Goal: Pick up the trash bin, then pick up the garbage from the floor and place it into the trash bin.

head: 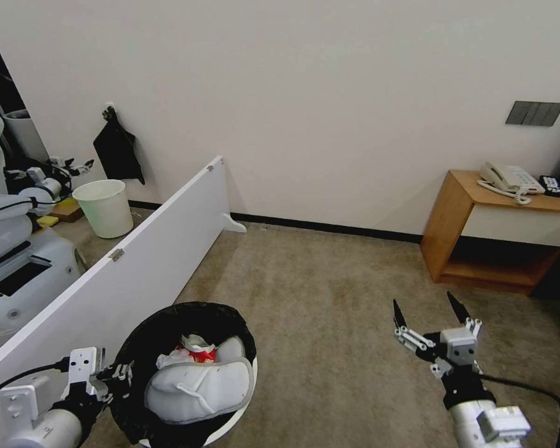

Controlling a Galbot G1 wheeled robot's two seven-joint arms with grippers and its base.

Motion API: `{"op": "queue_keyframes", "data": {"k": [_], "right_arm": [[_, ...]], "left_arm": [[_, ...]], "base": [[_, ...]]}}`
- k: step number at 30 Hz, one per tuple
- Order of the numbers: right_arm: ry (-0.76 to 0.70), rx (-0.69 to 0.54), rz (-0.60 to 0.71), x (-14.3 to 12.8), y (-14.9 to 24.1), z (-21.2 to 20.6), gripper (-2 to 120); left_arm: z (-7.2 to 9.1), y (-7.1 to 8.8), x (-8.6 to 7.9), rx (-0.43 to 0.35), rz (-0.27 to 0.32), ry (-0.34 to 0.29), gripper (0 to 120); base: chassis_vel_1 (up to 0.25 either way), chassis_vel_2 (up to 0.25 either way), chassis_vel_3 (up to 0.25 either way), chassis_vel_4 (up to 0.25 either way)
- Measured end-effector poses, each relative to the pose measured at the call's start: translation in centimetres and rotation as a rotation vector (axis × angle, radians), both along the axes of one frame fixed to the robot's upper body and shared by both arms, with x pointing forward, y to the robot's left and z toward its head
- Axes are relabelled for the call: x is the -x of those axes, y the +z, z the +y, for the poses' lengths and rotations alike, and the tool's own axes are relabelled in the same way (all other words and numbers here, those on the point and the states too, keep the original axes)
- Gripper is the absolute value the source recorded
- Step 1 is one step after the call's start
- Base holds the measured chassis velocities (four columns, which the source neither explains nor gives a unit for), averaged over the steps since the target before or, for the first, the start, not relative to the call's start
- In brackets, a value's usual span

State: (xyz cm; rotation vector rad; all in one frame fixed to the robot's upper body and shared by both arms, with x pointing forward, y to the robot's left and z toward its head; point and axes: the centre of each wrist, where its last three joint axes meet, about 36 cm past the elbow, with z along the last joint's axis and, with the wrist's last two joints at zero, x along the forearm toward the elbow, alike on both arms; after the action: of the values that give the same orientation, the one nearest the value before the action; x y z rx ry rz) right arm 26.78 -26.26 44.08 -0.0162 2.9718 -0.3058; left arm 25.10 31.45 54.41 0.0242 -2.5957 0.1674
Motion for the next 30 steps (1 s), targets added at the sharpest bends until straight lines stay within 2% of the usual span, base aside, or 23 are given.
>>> {"op": "queue_keyframes", "data": {"k": [18, 30], "right_arm": [[0.024, -0.011, -0.039, -0.5, 0.1, 0.7, 100], [0.043, -0.035, -0.021, -2.3, 0.1, 0.6, 100]], "left_arm": [[-0.5, 0.4, 0.6, -0.009, -0.004, -0.010, 3], [-0.5, 0.4, 0.7, -0.010, -0.005, -0.005, 3]], "base": [[0.000, 0.000, 0.000, 0.000], [0.000, 0.000, 0.000, 0.000]]}}
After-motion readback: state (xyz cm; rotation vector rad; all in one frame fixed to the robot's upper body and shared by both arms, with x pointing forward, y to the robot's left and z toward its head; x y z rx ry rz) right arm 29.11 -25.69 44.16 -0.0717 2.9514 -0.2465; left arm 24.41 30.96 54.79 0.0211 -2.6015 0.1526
